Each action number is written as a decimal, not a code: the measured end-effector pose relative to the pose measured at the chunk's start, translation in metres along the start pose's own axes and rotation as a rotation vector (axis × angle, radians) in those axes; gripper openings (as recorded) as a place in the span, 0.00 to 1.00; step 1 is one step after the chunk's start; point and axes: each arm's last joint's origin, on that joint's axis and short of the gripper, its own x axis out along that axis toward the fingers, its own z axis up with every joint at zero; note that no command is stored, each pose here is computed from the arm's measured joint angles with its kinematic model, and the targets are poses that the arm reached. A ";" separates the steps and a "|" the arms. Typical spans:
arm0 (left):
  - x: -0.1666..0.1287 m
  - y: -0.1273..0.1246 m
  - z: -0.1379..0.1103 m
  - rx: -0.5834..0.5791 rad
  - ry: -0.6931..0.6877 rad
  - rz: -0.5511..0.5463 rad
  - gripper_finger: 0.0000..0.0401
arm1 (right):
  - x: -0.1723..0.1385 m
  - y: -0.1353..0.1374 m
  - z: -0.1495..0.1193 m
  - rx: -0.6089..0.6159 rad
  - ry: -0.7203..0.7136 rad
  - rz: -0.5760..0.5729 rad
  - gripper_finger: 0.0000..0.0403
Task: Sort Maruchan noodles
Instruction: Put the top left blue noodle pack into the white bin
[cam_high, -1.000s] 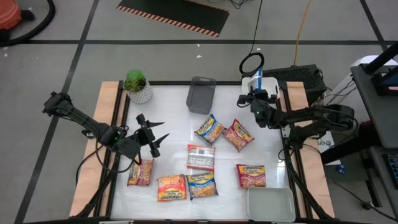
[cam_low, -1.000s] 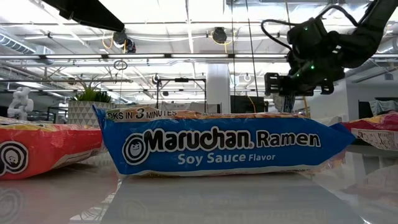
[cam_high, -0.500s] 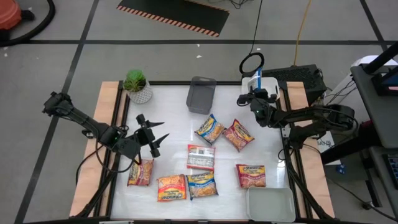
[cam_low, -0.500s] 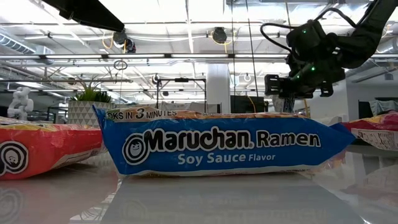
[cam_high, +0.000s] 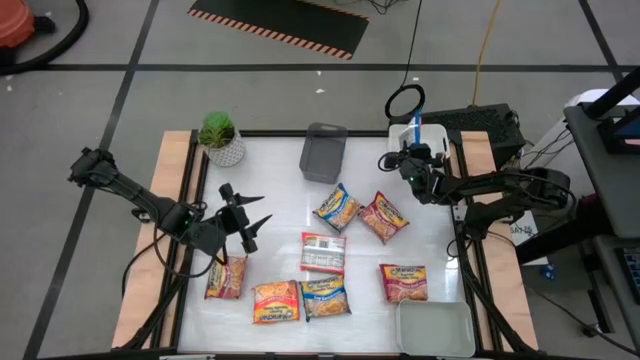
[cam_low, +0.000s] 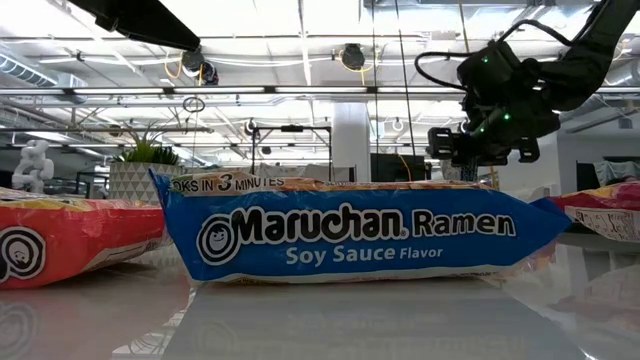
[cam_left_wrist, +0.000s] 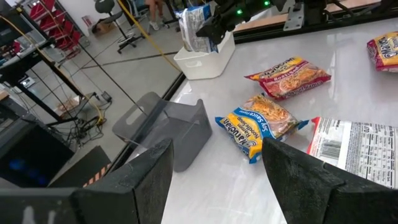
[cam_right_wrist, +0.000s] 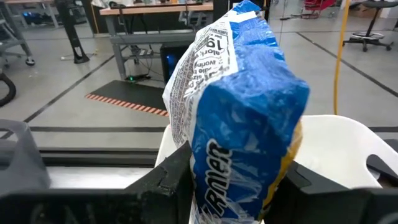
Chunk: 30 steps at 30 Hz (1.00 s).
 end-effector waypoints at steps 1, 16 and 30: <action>0.000 0.000 0.000 0.000 0.000 0.000 0.62 | 0.000 0.000 -0.001 -0.008 0.004 -0.003 0.31; 0.000 0.000 0.000 0.008 0.000 0.000 0.62 | 0.015 0.001 -0.023 -0.043 0.070 -0.017 0.35; 0.000 0.000 0.000 0.007 0.000 0.000 0.62 | 0.015 0.007 -0.018 -0.039 0.062 0.084 0.52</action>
